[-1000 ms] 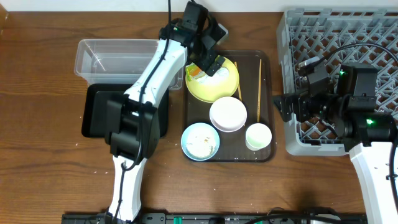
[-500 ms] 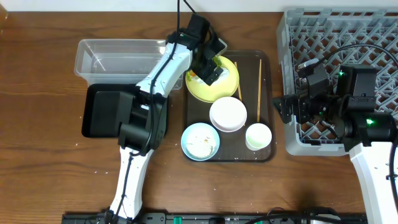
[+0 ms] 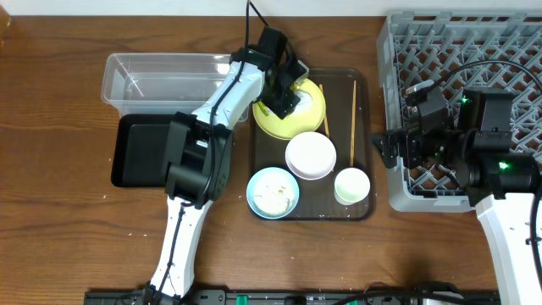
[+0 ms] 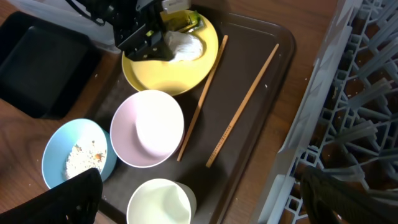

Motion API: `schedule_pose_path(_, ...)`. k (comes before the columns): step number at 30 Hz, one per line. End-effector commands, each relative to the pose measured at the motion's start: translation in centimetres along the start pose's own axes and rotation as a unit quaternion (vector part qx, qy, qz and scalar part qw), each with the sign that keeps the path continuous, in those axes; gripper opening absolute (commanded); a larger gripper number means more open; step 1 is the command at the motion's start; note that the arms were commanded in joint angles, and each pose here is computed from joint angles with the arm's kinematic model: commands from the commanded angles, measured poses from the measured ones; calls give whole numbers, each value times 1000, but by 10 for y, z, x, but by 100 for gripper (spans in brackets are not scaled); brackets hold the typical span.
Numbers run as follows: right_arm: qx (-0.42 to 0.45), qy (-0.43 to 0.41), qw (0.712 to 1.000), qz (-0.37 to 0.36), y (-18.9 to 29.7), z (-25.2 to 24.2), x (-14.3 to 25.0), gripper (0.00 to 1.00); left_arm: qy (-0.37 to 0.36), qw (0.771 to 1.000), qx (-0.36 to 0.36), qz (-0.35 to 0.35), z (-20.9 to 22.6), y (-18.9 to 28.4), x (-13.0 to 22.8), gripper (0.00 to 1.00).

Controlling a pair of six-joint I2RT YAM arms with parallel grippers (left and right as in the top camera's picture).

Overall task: Sort waste into correct bins and load items into the dishwasher rack
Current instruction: 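Carry wrapper and tissue with left gripper into clear plastic bin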

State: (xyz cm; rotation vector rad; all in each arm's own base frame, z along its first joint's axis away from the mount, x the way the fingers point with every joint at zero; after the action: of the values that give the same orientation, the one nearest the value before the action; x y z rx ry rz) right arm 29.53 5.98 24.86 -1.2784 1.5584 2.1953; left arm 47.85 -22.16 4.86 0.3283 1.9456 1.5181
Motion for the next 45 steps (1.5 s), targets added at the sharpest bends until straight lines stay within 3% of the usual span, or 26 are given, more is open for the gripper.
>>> schedule_pose_path(1,-3,6,1000,-4,2,2,-5,99,-5,999,22,28,-12,-22,12,64)
schedule_pose_path(6,2,6,1000,-2,2,1,-4,99,-5,999,23,30,-13,-21,13,22)
schedule_pose_path(9,2,6,1000,-2,2,1,-4,99,13,999,21,27,-14,-15,11,6)
schedule_pose_path(13,3,6,1000,-3,2,1,-5,99,53,999,11,-1,-11,13,-2,6)
schedule_pose_path(20,4,6,1000,-2,2,0,-5,99,97,991,-11,-90,-7,115,-28,6)
schedule_pose_path(27,4,6,1000,-3,2,0,-5,99,106,981,-40,-156,-1,205,-26,6)
schedule_pose_path(33,4,6,1000,-3,2,0,-5,99,154,975,-110,-120,46,210,1,6)
schedule_pose_path(45,4,6,1000,-3,2,0,-5,99,173,976,-127,-35,134,171,58,6)
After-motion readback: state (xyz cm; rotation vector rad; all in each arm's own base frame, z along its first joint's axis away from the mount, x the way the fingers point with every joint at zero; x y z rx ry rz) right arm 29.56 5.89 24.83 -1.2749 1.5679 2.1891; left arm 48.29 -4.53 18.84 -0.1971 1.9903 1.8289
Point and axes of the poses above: each gripper's point midway between its finger pads, its own y axis back along the fingers, its own z axis along the line the jaws close on, x = y × z, the point moved 4 cm from there along y, back along the fingers, and after that the axes turned 10 degrees about y, right-handed, at the moved point
